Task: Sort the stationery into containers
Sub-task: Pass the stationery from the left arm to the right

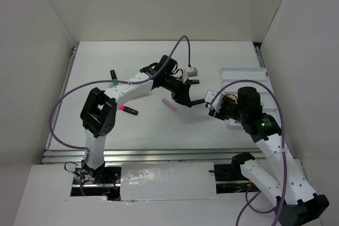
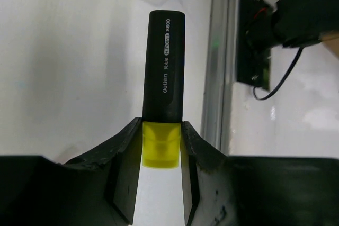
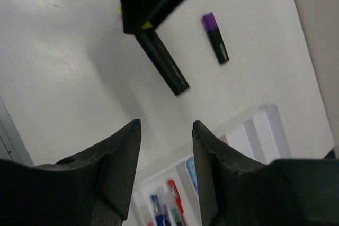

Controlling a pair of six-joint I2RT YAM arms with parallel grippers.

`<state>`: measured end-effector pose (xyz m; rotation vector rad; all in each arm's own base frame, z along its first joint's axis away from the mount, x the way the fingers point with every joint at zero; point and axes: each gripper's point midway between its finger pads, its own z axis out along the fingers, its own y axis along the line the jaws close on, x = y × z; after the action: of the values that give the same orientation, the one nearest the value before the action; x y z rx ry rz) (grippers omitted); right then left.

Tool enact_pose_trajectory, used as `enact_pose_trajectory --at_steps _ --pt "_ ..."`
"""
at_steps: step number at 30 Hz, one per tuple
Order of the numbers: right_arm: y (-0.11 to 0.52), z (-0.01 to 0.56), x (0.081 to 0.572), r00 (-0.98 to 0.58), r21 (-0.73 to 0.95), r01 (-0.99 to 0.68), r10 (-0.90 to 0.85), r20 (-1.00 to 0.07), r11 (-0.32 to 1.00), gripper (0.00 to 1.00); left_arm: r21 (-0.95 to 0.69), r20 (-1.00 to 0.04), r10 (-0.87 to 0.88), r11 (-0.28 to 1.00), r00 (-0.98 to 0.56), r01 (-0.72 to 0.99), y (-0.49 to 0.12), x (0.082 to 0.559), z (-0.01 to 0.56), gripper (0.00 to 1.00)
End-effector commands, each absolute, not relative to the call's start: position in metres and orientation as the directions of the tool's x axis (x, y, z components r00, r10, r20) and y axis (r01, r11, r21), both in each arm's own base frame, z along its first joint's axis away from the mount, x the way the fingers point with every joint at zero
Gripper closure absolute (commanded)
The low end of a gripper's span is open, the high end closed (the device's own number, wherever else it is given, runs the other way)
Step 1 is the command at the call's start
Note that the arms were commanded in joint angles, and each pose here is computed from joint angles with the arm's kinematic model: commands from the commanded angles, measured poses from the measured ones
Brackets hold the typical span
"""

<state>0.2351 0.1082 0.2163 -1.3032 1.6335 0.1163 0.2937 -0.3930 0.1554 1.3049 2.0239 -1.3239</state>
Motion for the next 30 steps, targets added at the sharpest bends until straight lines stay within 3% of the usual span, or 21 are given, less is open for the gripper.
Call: enact_pose_trajectory --at_steps 1,12,24,30 --pt "0.128 0.227 0.246 0.203 -0.568 -0.745 -0.692 -0.692 0.35 0.5 -0.582 -0.72 0.426 0.062 -0.549 0.811 -0.4 0.274 0.191 1.0" --pt "0.169 0.204 0.244 0.318 -0.606 -0.783 -0.745 -0.587 0.143 0.5 -0.592 -0.716 0.441 0.026 -0.541 0.805 -0.409 0.256 0.199 1.0" --pt "0.169 0.181 0.247 0.341 -0.593 -0.805 -0.799 -0.495 0.025 0.51 -0.617 -0.712 0.433 -0.01 -0.553 0.787 -0.414 0.253 0.208 1.0" --pt "0.169 0.182 0.254 0.355 -0.617 -0.786 -0.804 -0.477 0.019 0.72 -0.631 -0.711 0.429 -0.039 -0.557 0.775 -0.415 0.248 0.213 0.96"
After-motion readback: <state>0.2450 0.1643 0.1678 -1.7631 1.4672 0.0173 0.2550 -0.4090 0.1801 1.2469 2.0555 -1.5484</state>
